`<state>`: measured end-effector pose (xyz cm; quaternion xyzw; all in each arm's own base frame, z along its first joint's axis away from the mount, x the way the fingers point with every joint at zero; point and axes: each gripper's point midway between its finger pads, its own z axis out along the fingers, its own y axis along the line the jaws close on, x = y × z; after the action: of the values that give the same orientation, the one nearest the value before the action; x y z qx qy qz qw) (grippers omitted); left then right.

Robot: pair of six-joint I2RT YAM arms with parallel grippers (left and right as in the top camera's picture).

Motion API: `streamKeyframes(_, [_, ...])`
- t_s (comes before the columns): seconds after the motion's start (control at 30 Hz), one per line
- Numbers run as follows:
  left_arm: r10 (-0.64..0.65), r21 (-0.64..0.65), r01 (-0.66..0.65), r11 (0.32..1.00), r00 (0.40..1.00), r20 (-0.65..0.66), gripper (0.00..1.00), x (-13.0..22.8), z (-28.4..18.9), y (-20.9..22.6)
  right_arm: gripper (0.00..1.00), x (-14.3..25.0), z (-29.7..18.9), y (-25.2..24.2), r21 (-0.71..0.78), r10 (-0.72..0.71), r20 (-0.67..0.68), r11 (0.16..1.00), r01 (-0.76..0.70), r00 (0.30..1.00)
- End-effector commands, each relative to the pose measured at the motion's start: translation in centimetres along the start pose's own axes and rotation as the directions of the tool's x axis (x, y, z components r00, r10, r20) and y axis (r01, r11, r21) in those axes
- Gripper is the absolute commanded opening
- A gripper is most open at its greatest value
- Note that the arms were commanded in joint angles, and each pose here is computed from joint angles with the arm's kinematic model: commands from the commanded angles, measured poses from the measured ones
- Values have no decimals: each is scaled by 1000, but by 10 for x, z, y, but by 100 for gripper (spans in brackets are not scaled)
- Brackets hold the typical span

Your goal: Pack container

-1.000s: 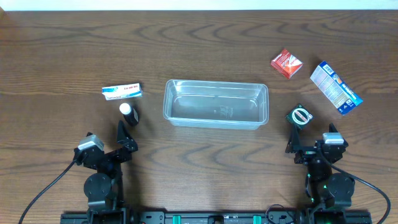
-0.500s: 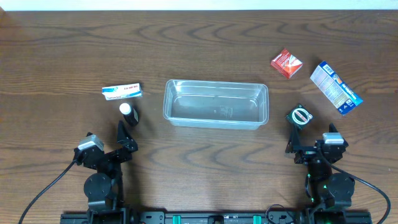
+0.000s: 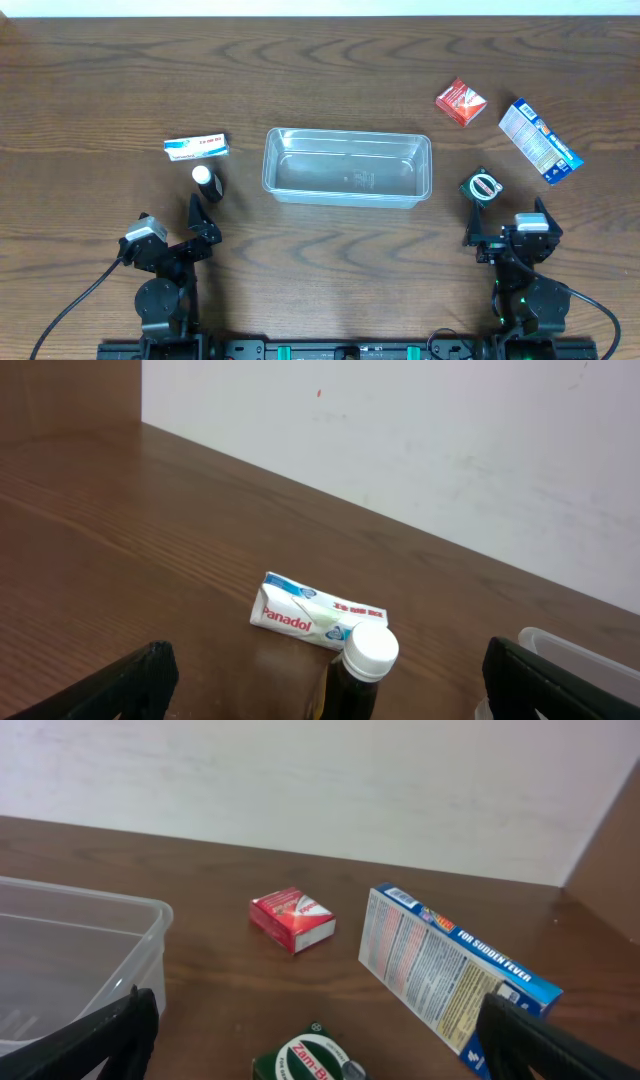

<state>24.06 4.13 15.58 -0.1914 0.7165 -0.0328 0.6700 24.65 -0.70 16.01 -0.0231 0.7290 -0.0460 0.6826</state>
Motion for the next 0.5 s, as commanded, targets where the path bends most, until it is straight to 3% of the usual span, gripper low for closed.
streamKeyframes(0.0, [23,-27,-24,999,999,-50,98,18,2,8,99,1,0,4,-23,-19,1,1000,19,1000])
streamKeyframes(0.27, [23,-27,-24,999,999,-50,98,18,2,8,99,-6,-2,23,-134,-19,17,991,21,1000])
streamKeyframes(0.47, [23,-27,-24,999,999,-50,98,18,2,8,99,-46,-1,18,-127,-19,15,992,21,1000])
